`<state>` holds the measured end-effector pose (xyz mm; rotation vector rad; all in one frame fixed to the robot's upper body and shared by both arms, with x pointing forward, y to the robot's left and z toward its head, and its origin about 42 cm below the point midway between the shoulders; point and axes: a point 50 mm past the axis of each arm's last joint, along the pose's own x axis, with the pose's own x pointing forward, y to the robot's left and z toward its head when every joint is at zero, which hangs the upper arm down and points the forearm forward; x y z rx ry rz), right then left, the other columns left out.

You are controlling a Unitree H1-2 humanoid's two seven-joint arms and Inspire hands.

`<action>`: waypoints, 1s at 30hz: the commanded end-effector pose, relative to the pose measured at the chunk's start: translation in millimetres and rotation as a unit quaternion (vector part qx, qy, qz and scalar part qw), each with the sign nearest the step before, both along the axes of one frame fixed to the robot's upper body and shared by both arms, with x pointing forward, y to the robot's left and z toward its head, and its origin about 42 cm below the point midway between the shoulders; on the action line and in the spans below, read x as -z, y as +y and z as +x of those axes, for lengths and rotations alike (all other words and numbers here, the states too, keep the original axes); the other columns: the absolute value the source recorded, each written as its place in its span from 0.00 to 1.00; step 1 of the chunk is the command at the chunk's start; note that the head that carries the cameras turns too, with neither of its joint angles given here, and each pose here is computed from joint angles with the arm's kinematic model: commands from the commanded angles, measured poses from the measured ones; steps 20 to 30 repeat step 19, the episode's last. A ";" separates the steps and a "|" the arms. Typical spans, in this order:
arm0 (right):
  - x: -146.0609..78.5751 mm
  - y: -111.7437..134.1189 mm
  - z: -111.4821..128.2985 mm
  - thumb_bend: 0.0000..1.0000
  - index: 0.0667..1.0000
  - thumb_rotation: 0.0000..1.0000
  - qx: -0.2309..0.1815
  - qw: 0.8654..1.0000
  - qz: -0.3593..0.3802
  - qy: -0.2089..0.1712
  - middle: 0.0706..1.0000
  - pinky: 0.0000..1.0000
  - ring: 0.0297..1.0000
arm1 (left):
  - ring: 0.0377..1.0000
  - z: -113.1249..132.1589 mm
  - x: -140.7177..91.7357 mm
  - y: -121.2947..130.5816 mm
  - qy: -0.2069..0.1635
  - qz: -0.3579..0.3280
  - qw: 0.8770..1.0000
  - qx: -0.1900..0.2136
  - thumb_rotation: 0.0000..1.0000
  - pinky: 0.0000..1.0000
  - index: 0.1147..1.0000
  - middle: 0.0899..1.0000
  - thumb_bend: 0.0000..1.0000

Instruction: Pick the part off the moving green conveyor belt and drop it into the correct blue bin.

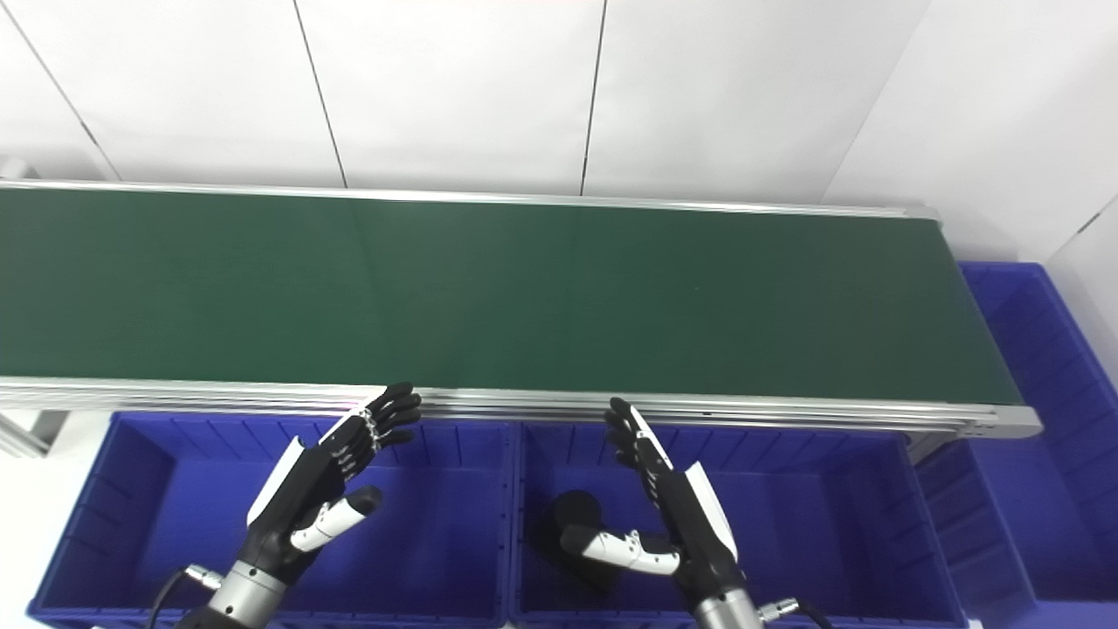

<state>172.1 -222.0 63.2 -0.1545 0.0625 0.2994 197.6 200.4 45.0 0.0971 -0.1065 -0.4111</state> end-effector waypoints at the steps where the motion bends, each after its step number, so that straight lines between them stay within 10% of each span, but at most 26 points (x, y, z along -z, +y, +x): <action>1: -11.0 -0.4 2.7 1.00 0.95 0.45 -0.008 0.999 0.027 -0.035 0.90 0.86 0.89 | 0.86 2.1 -3.6 -2.6 -0.018 -0.006 1.000 -0.001 0.69 0.83 0.88 0.87 0.84; 30: -3.4 3.1 2.2 0.97 0.97 0.43 -0.021 0.999 0.018 -0.026 0.92 0.94 0.90 | 0.87 1.7 3.0 -4.0 -0.010 -0.001 1.000 0.010 0.53 0.83 0.89 0.88 0.87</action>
